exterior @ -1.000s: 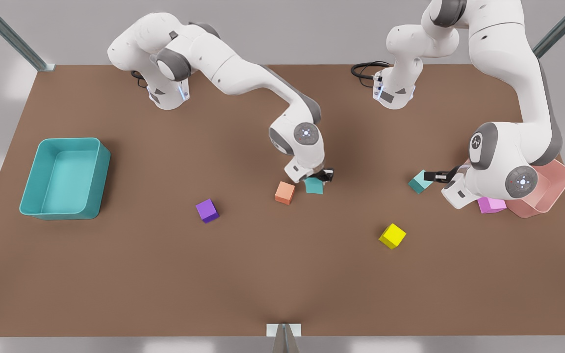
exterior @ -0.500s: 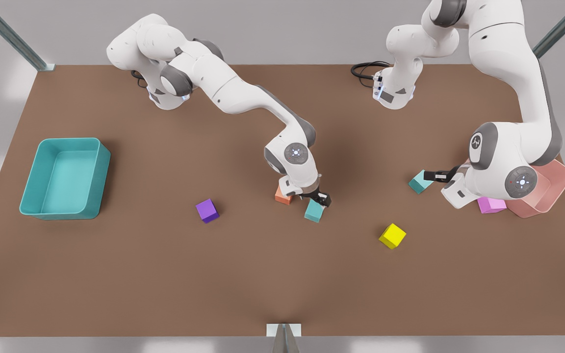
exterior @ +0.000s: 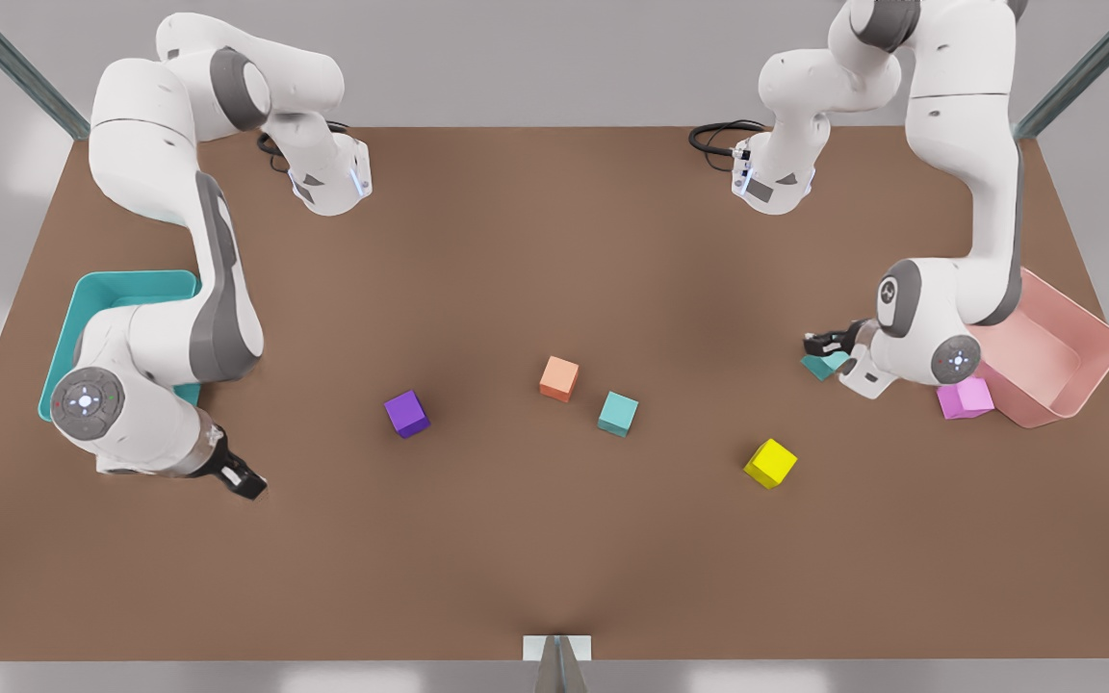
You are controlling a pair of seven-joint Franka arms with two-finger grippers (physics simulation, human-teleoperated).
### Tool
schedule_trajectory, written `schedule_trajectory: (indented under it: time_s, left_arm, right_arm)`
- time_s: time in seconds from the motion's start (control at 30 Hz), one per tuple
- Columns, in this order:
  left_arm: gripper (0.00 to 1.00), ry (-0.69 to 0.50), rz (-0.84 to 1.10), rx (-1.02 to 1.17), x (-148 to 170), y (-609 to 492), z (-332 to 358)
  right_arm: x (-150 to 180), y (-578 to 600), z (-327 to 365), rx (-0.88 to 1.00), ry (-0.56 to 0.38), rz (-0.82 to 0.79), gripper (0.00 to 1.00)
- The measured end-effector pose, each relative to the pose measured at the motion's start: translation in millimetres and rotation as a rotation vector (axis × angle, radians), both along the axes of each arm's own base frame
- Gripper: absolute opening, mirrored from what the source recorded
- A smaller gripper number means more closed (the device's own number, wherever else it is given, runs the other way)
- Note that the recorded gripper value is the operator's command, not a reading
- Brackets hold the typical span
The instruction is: Stack the two blue cubes on top of each other
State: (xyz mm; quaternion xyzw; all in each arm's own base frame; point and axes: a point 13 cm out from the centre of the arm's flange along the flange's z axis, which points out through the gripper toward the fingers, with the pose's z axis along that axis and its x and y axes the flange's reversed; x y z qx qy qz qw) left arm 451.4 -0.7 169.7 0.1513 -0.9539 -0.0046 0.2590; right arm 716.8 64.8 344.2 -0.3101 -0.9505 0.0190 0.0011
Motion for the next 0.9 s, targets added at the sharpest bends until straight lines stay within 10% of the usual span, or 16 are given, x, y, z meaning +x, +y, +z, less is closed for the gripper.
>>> schedule_trajectory:
  time_s: [0.23, 0.4, 0.9]
  left_arm:
    - [1.00, -0.166, 0.251, 0.075, 6.5, 38.2, -55.4]
    - [1.00, -0.224, 0.313, 0.101, 10.0, 44.0, -66.1]
    - [1.00, -0.212, 0.402, 0.143, 4.9, 47.9, -97.4]
  right_arm:
    - [-45.6, -9.9, 43.1, -0.002, 0.066, 0.250, 1.00]
    - [-136.4, -21.6, 32.7, -0.017, 0.137, 0.382, 1.00]
    - [-120.1, -7.6, 23.8, 0.003, 0.066, 0.648, 1.00]
